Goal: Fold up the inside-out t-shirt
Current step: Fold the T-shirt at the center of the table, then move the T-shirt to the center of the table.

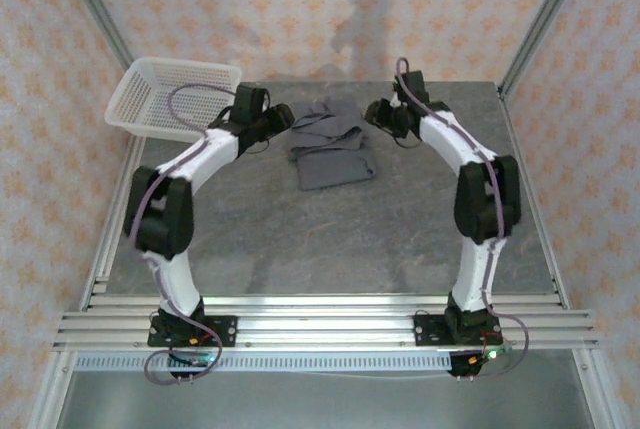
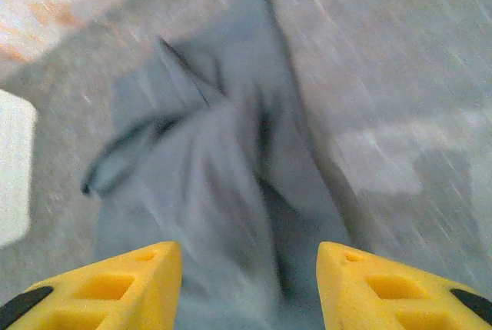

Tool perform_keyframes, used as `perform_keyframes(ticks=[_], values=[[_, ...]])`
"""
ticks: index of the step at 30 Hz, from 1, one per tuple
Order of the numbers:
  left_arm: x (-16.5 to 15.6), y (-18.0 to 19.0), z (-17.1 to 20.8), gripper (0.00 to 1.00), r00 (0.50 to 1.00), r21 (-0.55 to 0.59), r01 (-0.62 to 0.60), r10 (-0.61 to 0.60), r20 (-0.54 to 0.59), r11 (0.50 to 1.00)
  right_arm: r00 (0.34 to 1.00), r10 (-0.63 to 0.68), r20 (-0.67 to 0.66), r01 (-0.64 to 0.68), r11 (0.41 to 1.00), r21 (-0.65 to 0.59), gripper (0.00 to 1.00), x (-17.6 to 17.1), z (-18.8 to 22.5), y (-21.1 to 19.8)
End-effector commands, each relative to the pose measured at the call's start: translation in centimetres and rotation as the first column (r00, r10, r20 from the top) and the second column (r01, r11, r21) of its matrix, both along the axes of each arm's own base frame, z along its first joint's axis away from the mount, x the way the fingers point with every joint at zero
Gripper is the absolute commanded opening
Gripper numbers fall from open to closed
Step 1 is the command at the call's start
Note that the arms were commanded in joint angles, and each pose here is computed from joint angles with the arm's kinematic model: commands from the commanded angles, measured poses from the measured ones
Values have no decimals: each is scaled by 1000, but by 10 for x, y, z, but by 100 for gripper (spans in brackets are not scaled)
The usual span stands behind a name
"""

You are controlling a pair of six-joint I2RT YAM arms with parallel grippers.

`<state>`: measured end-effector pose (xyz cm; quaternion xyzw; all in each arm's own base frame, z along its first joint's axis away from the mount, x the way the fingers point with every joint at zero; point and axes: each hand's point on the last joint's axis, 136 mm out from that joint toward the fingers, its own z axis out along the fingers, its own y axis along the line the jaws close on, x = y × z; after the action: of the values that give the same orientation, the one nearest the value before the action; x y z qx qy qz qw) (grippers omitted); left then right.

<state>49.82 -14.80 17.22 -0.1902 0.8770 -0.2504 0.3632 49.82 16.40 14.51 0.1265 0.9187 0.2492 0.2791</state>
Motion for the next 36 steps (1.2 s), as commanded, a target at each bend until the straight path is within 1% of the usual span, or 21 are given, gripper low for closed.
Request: perform_keyframes(ticks=[1,4,7,9,10,11,13,14,16,17,18,19,21,23,25,27,30,33,36], values=[[-43,-23,-10,55,998,-15,67,-67,-7,998,998,50,27,-50,999,22,49,-34,-23,3],[-69,-41,-46,53,992,-9,110,-110,-65,994,995,93,-31,-92,994,53,48,-50,-54,9],[-77,-53,-77,52,984,9,126,-123,-131,992,989,114,-95,-110,993,48,45,-55,-80,14],[-77,-59,-91,52,980,15,134,-131,-149,991,987,115,-111,-111,993,38,44,-55,-91,13],[-76,-62,-96,52,979,19,139,-134,-156,990,987,109,-118,-105,994,36,40,-55,-95,12],[-76,-65,-99,52,977,16,144,-139,-160,989,986,112,-122,-108,993,37,34,-56,-98,12],[-72,-69,-106,52,975,9,148,-145,-168,989,985,114,-128,-109,993,47,16,-56,-100,14],[-70,-70,-110,52,974,8,146,-143,-178,989,985,117,-129,-111,992,52,10,-56,-101,15],[-68,-67,-122,51,971,31,123,-114,-209,992,985,119,-125,-111,992,68,5,-56,-99,18],[-68,-62,-126,49,969,51,99,-85,-232,994,985,120,-127,-111,991,72,5,-57,-99,19],[-69,-57,-141,47,961,76,83,-59,-269,994,985,123,-125,-114,991,75,5,-57,-98,20],[-69,-54,-147,45,957,85,69,-42,-287,994,984,127,-126,-118,990,79,4,-59,-98,22],[-67,-56,-152,37,955,65,71,-49,-291,995,982,133,-130,-123,989,85,4,-61,-98,24],[-67,-63,-157,22,952,24,85,-74,-298,996,981,134,-138,-122,989,88,4,-64,-100,25],[-70,-65,-159,0,949,3,92,-87,-305,996,982,124,-143,-114,990,80,3,-68,-102,22],[-79,-56,-154,0,955,18,85,-76,-286,996,983,106,-149,-99,994,55,1,-75,-102,15],[-102,-40,-139,0,967,41,74,-62,-248,996,984,88,-154,-83,996,40,0,-94,-101,5],[-135,-40,-136,0,963,26,107,-97,-252,994,982,94,-163,-83,994,76,0,-123,-103,8],[-173,-38,-145,0,953,57,130,-109,-284,990,982,79,-173,-67,995,70,0,-160,-112,5]])
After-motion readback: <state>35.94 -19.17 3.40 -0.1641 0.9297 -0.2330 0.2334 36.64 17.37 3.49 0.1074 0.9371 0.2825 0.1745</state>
